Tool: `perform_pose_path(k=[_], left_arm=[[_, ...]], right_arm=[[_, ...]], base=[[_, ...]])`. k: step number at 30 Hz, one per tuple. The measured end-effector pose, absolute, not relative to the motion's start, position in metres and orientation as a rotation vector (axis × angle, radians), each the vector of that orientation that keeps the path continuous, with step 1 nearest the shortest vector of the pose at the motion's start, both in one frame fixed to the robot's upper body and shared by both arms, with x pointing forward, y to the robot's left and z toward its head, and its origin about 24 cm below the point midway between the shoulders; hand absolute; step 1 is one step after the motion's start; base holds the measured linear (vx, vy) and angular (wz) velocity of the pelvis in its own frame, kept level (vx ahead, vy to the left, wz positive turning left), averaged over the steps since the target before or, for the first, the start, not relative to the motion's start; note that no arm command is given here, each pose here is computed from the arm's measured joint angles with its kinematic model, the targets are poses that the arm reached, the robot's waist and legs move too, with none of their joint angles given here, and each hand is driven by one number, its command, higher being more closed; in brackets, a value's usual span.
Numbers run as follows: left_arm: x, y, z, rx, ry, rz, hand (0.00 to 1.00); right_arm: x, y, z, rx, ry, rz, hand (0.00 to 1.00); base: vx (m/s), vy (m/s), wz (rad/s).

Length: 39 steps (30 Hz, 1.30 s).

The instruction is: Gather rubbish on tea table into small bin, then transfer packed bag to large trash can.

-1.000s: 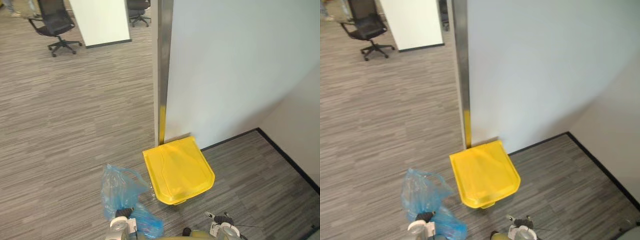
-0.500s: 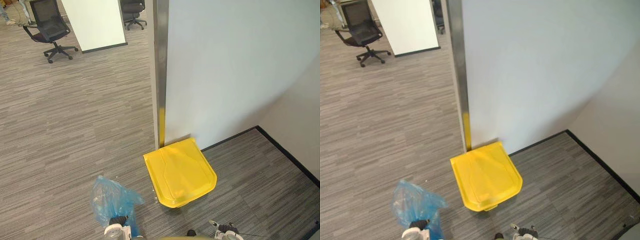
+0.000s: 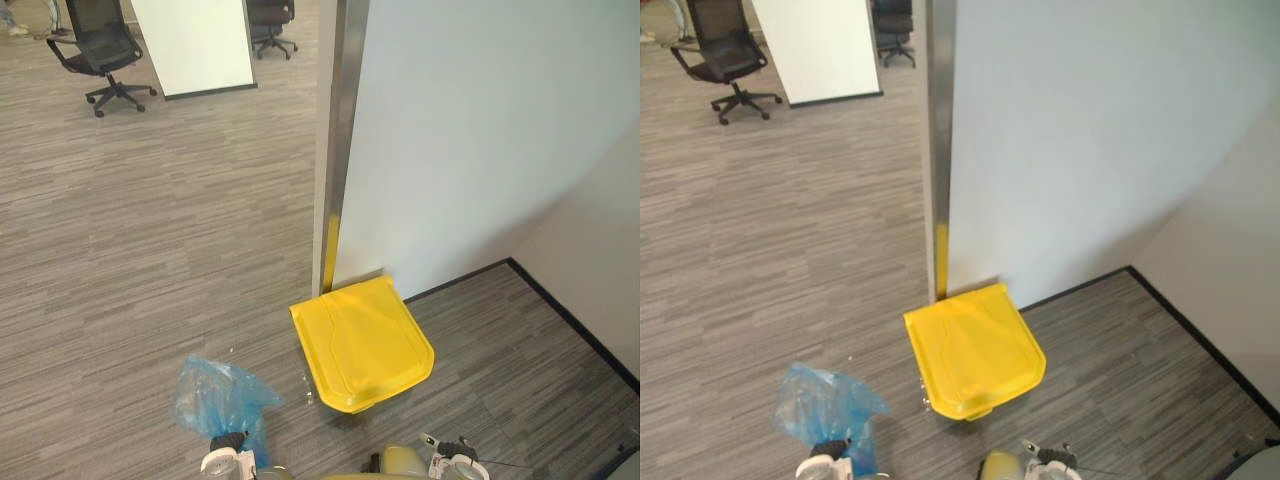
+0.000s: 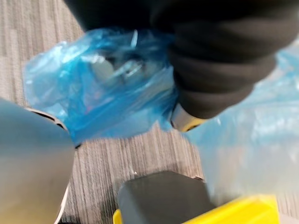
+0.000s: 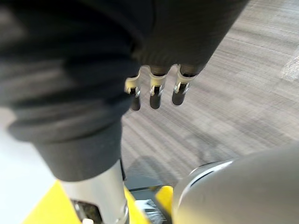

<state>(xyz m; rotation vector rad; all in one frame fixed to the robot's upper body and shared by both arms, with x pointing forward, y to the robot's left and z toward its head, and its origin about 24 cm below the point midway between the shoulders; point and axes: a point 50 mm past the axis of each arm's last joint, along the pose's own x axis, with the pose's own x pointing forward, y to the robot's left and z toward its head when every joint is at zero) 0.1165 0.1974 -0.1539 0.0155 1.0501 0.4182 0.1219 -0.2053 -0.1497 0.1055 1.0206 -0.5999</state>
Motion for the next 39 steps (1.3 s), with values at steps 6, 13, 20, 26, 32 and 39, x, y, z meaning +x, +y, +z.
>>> perform_pose_path(k=[6,13,20,26,32,39], left_arm=[[0.136,0.191,-0.148,-0.026,0.998,0.424,1.00],[0.150,0.168,-0.145,-0.076,0.973,0.378,1.00],[0.152,0.163,-0.145,-0.057,0.966,0.344,1.00],[0.146,0.162,-0.146,-0.047,0.976,0.337,1.00],[0.140,0.165,-0.148,-0.029,0.988,0.333,1.00],[0.131,0.176,-0.151,-0.004,1.010,0.354,1.00]], right_arm=[[0.132,-0.205,-0.146,0.128,0.991,-0.624,0.00],[0.128,-0.205,-0.147,0.145,1.003,-0.649,0.00],[0.127,-0.199,-0.148,0.124,1.011,-0.613,0.00],[0.124,-0.198,-0.149,0.126,1.016,-0.613,0.00],[0.119,-0.201,-0.150,0.103,1.022,-0.614,0.00],[0.097,-0.196,-0.156,0.110,1.078,-0.623,0.00]], base=[[0.26,-0.061,0.18],[0.11,-0.043,0.17],[-0.03,-0.013,0.17],[-0.03,-0.011,-0.04],[-0.11,0.001,-0.07],[-0.06,-0.096,0.02]])
